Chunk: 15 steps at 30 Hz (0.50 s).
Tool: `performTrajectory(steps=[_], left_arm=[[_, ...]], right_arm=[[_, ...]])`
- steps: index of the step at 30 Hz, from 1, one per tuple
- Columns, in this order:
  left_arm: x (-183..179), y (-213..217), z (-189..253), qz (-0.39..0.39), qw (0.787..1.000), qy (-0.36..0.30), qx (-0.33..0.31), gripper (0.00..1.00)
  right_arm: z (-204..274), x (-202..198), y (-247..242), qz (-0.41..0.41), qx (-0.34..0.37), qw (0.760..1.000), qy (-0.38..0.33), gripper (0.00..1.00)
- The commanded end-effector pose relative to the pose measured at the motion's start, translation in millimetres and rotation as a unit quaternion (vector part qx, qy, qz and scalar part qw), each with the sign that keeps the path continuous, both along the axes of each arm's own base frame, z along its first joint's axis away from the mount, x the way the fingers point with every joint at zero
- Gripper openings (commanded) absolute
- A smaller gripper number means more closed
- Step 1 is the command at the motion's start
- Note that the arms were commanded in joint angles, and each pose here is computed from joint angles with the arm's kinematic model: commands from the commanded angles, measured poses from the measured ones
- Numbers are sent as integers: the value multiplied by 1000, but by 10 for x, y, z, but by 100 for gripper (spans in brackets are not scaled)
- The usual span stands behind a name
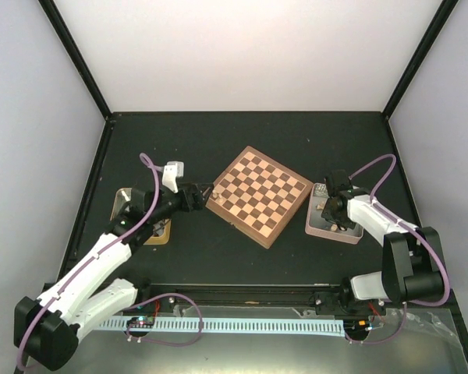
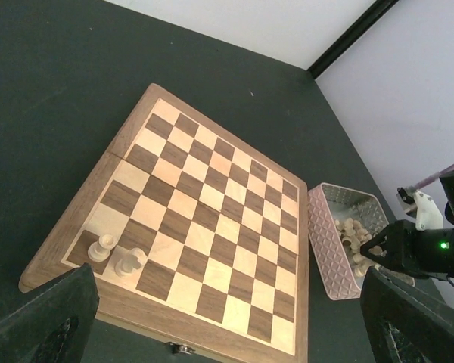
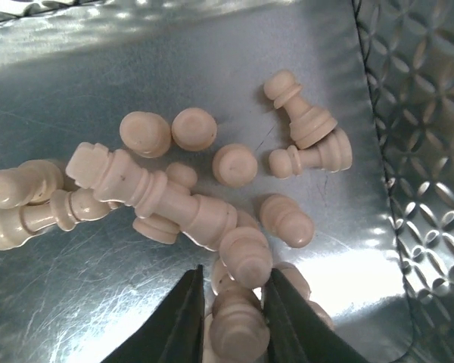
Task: Set up the chess pieces on the board
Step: Pick up the chess piece from the storage box.
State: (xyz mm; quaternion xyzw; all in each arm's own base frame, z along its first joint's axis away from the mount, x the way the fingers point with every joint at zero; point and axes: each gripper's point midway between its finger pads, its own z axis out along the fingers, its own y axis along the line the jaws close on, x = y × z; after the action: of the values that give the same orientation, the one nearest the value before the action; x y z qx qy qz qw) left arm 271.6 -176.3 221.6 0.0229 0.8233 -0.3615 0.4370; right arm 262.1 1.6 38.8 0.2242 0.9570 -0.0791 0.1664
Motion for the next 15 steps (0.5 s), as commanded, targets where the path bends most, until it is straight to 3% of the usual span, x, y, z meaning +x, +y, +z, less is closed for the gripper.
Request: performTrajectory(steps=[1,7,15], left_arm=[[94,-49,303,-4,999,-27,-18,96],[147,-93,337,-10,999,-26,-19,95],[160,-54,395,-1,1000,-28,-8,95]], right_arm=[[123,165,-85,-17,-21,999,-36,19],[347,234,-75,3,-24,998,-62,5],[943,433,323,87,70,982,-152,4]])
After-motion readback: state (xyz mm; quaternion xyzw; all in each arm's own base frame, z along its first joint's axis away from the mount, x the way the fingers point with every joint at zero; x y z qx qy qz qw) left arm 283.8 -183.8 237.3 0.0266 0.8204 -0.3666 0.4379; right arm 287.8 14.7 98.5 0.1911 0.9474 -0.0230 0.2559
